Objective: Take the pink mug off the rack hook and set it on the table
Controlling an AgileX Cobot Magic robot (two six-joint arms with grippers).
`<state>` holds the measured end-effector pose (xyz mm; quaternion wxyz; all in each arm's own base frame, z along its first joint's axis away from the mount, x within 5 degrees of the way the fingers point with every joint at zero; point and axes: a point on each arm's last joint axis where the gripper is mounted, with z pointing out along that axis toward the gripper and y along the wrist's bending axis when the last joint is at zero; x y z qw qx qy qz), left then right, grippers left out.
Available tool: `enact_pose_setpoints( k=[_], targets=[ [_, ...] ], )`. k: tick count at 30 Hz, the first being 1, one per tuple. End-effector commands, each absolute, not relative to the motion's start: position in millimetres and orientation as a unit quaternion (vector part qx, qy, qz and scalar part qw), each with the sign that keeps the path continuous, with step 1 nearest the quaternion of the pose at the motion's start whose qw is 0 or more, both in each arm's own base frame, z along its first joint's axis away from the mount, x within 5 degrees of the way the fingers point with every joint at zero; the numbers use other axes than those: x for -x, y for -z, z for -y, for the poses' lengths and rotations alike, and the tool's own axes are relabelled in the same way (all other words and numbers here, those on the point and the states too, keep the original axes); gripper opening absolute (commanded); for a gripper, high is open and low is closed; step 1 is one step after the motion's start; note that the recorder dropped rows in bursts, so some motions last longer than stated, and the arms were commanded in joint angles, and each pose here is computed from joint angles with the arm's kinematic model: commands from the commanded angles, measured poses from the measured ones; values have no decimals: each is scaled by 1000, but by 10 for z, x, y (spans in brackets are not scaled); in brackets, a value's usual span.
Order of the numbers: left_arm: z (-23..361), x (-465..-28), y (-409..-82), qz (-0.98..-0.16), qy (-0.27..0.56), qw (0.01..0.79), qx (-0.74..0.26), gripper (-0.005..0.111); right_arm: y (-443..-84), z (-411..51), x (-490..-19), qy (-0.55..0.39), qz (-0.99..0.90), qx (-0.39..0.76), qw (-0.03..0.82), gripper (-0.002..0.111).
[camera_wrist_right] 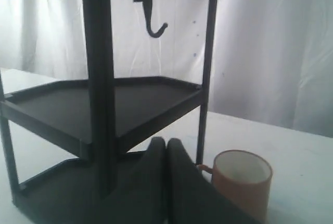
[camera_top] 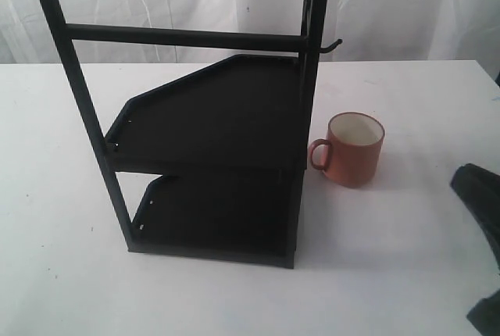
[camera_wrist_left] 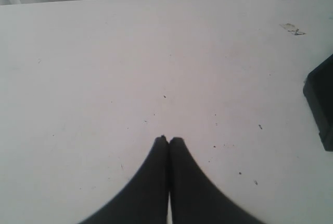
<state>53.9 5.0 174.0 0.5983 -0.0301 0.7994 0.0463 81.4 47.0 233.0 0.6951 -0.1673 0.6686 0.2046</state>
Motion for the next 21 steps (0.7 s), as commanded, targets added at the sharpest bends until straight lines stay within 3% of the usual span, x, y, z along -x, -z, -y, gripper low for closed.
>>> enact_pose_setpoints(
  k=[1, 6, 13, 21],
  targets=[
    [-44, -539, -1736, -798, -41, 601, 30, 0, -2393, -352, -668, -142, -640, 172, 735, 0],
    [-44, -539, -1736, -798, -41, 601, 30, 0, -2409, -252, -553, -99, -622, 163, 759, 0],
    [-44, -539, -1736, -798, -41, 601, 30, 0, -2149, 16, -537, -14, -733, 63, 678, 0],
    [-44, -539, -1736, -798, -41, 601, 30, 0, -2245, 22, -535, 47, -686, 55, 724, 0]
  ],
)
